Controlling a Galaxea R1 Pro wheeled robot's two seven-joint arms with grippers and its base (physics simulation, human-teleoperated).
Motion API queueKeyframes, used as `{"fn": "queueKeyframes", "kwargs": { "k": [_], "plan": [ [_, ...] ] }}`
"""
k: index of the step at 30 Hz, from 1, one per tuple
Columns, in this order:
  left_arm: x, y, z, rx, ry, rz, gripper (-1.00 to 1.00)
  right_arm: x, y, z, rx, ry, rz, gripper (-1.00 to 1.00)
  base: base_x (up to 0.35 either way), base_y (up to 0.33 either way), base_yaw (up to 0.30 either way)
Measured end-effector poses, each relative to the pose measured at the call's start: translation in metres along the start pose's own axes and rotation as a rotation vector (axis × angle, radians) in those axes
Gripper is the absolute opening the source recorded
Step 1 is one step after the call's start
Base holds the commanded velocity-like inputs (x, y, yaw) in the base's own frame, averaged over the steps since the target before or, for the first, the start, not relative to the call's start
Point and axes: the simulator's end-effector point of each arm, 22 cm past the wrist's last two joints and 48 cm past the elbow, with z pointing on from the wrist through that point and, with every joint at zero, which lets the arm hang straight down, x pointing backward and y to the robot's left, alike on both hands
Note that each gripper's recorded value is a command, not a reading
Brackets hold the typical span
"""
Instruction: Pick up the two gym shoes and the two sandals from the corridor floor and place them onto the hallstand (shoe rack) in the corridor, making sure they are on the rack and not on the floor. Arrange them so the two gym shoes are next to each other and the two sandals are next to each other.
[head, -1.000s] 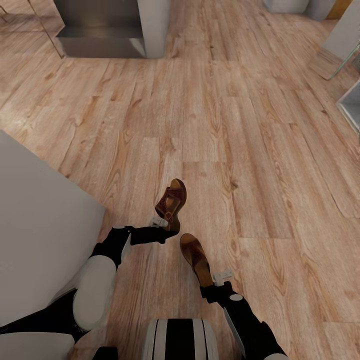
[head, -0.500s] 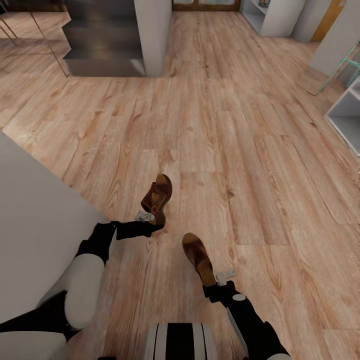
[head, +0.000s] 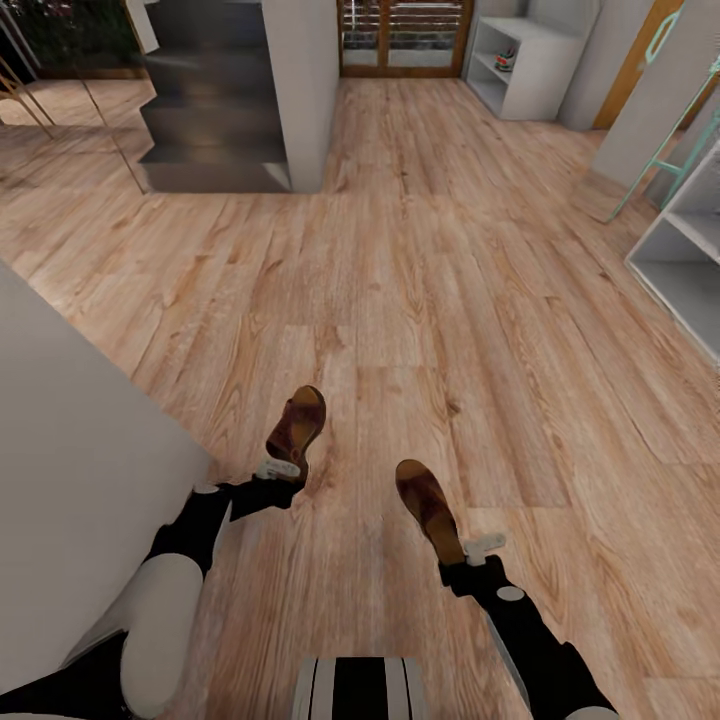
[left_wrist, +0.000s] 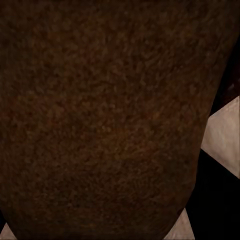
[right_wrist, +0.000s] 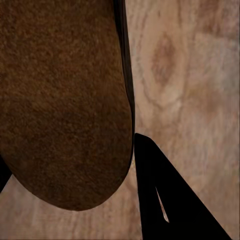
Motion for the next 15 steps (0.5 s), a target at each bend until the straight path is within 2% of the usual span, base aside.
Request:
{"fn": "queueKeyframes", "kwargs": {
  "k": [3,6,9,12,15],
  "plan": [
    [0.017,0.01,-0.007,-0.071,-0.024,0.027,-1.0,-0.01,-0.033,-0.006,0.056,-0.037,0.042,-1.0,0.0,0.0,0.0],
    [0.053,0.03,-0.019,-0.212,-0.055,0.034,-1.0,-0.025,-0.063,-0.014,0.108,-0.102,0.099,-1.0,0.0,0.0,0.0],
    [0.071,0.034,-0.031,-0.28,-0.098,0.007,-1.0,-0.039,-0.068,-0.02,0.118,-0.151,0.105,-1.0,0.0,0.0,0.0],
    [0.078,0.033,-0.039,-0.303,-0.128,-0.024,-1.0,-0.051,-0.072,-0.026,0.124,-0.186,0.104,-1.0,0.0,0.0,0.0],
    [0.09,0.033,-0.049,-0.328,-0.15,-0.074,-1.0,-0.058,-0.074,-0.032,0.128,-0.208,0.103,-1.0,0.0,0.0,0.0]
  ]
}}
